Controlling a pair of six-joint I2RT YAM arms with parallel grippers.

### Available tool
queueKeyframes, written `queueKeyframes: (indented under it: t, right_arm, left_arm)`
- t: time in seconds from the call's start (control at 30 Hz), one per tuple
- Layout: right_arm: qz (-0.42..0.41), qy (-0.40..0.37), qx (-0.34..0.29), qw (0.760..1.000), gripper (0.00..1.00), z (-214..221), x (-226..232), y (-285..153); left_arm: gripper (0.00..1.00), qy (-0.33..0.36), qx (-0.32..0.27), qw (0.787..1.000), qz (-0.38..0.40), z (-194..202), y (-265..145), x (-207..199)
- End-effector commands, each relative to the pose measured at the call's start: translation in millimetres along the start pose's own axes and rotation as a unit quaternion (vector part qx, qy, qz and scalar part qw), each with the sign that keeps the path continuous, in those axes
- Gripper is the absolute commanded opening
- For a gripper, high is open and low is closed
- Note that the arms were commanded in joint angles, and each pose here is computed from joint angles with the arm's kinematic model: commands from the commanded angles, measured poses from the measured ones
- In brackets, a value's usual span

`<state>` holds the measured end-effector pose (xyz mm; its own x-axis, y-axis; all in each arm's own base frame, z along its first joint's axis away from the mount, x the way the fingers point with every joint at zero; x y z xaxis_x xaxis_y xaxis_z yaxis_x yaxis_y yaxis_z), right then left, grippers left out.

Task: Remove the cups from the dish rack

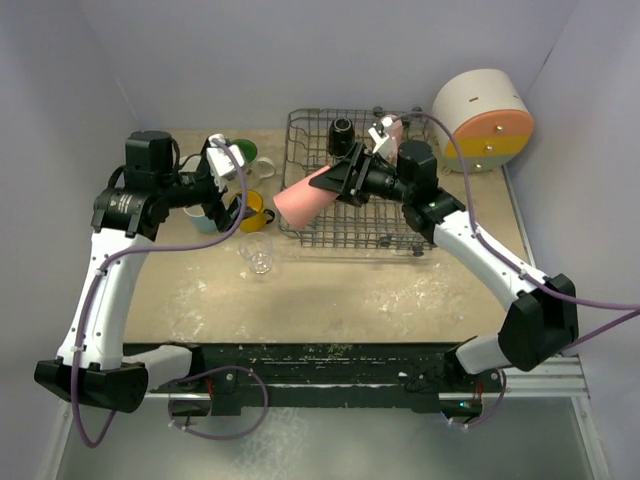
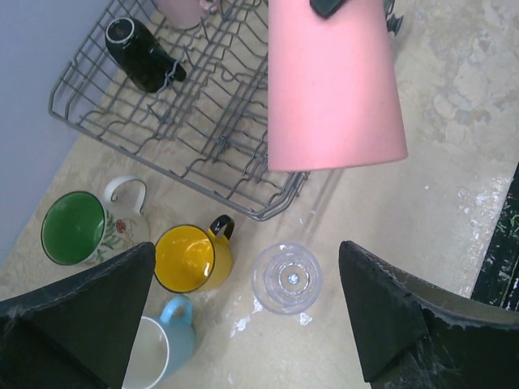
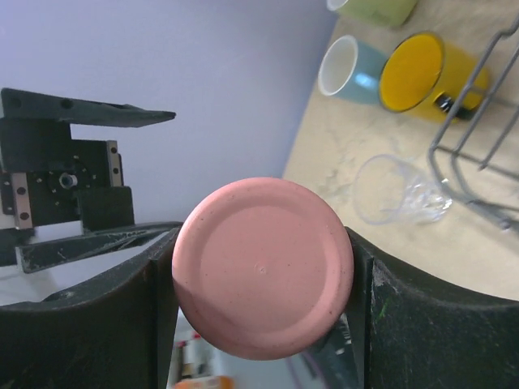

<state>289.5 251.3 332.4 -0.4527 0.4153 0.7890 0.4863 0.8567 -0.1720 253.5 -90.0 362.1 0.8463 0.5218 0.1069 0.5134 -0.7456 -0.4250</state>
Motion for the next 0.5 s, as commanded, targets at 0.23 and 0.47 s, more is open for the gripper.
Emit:
queueKeyframes:
  t: [0.23, 0.47]
  right_arm:
    - [-0.203, 0.15, -0.035, 0.967, 0.25, -8.0, 45.7, -13.5]
    - [-0.207, 0.176, -0.038, 0.962, 0.24, -2.1, 52.5, -10.2]
  left_arm:
    - [0.94, 0.032, -0.08, 0.996, 0.026, -37.6, -14.9, -12.2]
    - [0.92, 0.019, -0.114, 0.993, 0.039, -51.6, -13.6, -12.9]
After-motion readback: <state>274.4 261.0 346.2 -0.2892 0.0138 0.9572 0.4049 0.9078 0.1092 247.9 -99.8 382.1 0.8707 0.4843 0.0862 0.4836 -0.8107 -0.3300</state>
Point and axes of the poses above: each gripper's point midway between its finger pads, its own y axis out along the fingers, its own x axis along the line the jaws close on, z = x × y, the point moved 7 cm from there along -y, back along the fingers, and after that the axes turned 7 degrees about -y, right-handed, at the moved point
